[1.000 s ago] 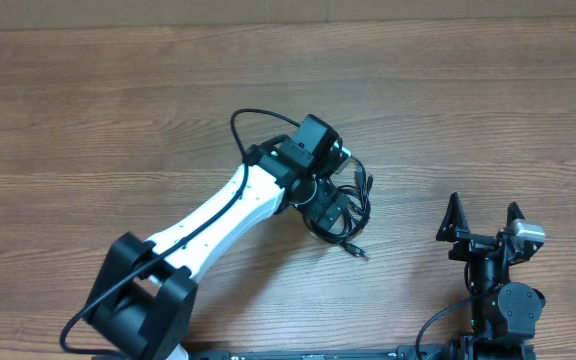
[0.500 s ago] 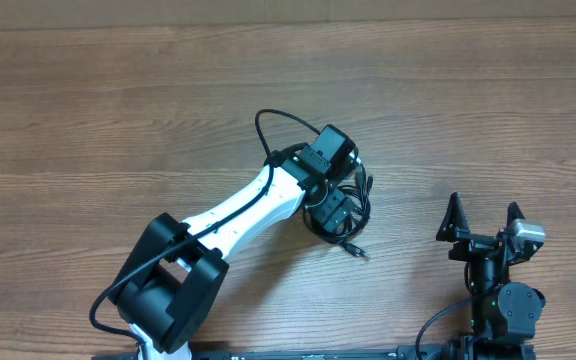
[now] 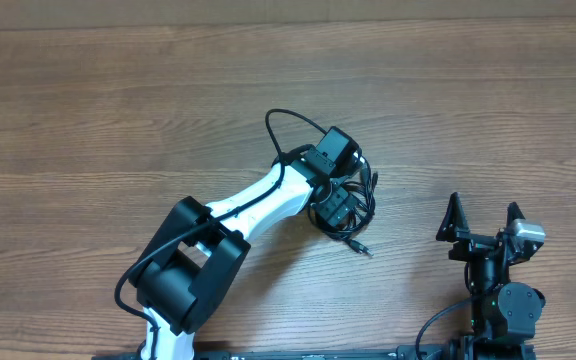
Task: Untangle cables
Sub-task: 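Reach the left gripper down onto the black cable bundle, then close the left gripper on the cable loops and lift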
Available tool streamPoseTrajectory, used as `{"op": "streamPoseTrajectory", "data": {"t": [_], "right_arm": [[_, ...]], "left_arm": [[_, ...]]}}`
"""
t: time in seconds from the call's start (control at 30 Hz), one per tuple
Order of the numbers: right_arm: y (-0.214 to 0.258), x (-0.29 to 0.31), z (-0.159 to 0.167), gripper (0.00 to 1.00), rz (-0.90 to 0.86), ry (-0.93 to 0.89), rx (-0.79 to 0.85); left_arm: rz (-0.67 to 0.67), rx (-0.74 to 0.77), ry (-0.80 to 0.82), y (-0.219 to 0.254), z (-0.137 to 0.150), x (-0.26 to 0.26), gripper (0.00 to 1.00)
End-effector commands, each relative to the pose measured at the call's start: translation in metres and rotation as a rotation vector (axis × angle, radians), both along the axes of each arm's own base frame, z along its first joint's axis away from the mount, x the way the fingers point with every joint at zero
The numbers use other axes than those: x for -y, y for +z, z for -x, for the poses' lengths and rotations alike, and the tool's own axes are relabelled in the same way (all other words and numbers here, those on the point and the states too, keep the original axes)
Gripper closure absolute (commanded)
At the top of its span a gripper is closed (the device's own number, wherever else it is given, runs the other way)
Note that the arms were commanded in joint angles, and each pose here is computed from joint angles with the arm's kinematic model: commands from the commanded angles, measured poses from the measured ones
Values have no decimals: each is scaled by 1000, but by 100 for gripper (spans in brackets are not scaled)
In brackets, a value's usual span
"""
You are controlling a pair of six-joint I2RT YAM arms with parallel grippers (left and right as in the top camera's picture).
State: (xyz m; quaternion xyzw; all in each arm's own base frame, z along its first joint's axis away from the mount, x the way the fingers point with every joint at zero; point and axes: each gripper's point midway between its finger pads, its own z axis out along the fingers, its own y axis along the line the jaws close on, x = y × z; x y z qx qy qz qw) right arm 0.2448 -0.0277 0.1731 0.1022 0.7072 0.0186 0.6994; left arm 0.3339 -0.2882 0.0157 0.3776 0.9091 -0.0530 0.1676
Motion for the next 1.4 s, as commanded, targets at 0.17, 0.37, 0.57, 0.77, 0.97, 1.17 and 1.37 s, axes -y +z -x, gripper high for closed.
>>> {"op": "streamPoseTrajectory", "data": {"t": [0.17, 0.37, 0.57, 0.77, 0.97, 1.17, 1.37], "right_arm": [[-2, 1, 0, 0, 5, -8, 1], [-2, 1, 0, 0, 5, -8, 1], [-2, 1, 0, 0, 5, -8, 1], [-2, 1, 0, 0, 5, -8, 1], [-2, 1, 0, 0, 5, -8, 1], [-2, 1, 0, 0, 5, -8, 0], [-2, 1, 0, 0, 5, -8, 1]], "left_arm": [[32, 0, -31, 2, -1, 11, 41], [69, -31, -50, 0, 5, 18, 28], [41, -66, -50, -20, 9, 16, 35], [44, -62, -50, -19, 8, 16, 57], [92, -97, 40, -18, 9, 21, 96], [173, -162, 138, -13, 13, 30, 96], [362, -283, 307, 18, 10, 46, 95]]}}
